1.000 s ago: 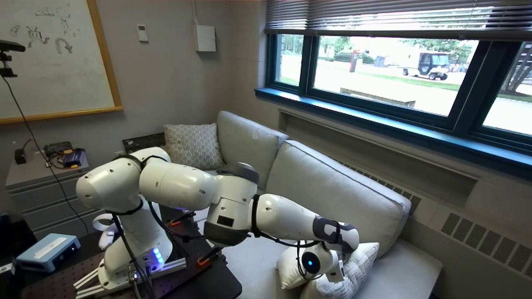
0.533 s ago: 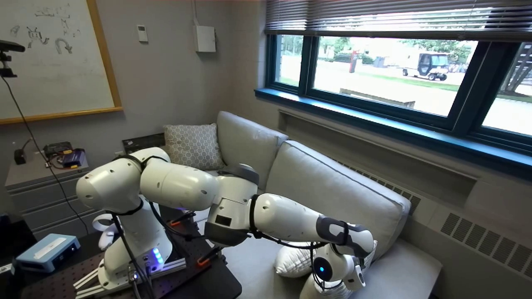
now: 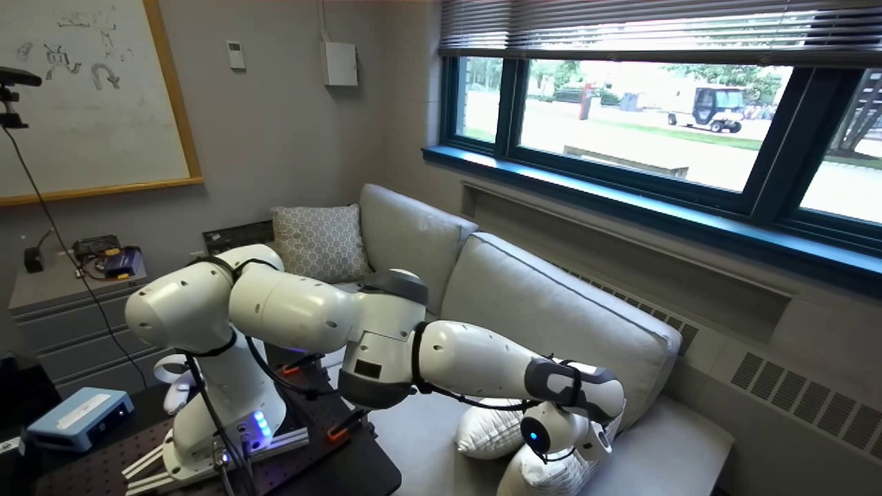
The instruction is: Arrange the two pillows neatly to the right
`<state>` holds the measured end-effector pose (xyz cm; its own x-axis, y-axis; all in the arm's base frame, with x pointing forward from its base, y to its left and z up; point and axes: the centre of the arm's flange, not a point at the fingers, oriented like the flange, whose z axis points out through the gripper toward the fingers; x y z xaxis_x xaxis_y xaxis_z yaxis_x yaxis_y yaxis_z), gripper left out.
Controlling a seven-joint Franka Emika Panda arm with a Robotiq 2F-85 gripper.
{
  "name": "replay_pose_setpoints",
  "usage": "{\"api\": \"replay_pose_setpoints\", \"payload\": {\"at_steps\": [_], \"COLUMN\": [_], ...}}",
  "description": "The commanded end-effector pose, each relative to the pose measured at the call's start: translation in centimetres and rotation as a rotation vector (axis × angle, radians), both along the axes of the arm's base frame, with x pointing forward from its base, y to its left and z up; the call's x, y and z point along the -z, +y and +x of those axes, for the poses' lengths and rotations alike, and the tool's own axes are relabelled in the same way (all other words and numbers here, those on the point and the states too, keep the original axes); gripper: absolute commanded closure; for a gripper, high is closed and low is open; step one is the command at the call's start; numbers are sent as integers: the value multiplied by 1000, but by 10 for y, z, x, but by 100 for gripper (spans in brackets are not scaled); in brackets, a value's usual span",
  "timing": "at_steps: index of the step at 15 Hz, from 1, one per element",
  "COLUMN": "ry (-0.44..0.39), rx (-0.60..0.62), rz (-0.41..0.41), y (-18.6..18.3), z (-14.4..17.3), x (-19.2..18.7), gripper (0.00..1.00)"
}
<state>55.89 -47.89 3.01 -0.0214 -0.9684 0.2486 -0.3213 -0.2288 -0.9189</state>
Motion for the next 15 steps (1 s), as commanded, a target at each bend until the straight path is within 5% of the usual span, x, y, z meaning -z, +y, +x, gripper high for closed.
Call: {"api": "replay_pose_setpoints", "payload": {"at_steps": [1, 8, 15], "ry": [-101, -195, -178], "rx": [-72, -156, -179], "rz": [-6, -101, -282], "y": [45, 142, 269], "z": [-5, 15, 34], "x": [-19, -29, -29], "gripper": [0, 0, 0]}}
